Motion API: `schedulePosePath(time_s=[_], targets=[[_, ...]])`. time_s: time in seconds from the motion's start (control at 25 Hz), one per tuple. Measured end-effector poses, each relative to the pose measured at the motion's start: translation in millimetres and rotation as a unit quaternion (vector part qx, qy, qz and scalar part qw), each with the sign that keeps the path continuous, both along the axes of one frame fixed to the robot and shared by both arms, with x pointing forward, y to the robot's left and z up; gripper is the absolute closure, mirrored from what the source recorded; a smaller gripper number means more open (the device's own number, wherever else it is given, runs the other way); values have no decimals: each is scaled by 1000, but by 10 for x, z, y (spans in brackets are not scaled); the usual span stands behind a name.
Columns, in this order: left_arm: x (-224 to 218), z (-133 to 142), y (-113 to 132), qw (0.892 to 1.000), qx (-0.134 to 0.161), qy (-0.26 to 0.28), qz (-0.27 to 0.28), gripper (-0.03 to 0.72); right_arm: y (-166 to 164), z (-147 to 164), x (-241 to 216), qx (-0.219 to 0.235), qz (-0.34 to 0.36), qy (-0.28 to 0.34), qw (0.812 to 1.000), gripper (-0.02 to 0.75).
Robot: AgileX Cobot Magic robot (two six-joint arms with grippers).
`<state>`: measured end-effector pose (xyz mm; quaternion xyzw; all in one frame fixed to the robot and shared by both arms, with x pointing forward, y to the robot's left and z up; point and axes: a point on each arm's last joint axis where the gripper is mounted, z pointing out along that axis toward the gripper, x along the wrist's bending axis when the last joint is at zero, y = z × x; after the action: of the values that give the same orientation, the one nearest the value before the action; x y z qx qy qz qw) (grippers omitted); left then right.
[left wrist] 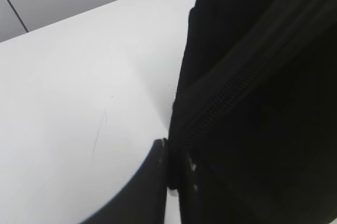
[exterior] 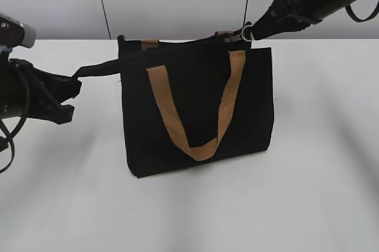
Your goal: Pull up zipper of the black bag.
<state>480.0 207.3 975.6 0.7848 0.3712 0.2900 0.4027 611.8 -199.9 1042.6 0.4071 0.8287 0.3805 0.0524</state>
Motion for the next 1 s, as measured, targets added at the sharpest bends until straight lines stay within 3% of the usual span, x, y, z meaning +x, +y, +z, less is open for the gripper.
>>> schedulePosePath(time_s=[0.28, 0.44, 0.56, 0.68, 0.8, 1.0], targets=[[0, 0, 0, 1000, -2, 1, 3, 673, -58, 14, 0, -1, -5, 2, 1000, 738], [14, 8, 18, 999, -33, 11, 35, 667, 76, 14, -35, -1, 13, 1, 1000, 693], [23, 7, 36, 996, -54, 22, 61, 551, 201, 47, -99, 0, 34, 2, 999, 530], [14, 21, 60, 992, -79, 38, 91, 347, 238, 94, -163, -1, 46, 8, 999, 364], [-39, 87, 102, 985, -105, 58, 126, 230, 214, 150, -225, -14, 46, 17, 999, 316], [-218, 239, 137, 973, -105, 109, 176, 217, 148, 269, -352, -41, 39, 16, 998, 303]])
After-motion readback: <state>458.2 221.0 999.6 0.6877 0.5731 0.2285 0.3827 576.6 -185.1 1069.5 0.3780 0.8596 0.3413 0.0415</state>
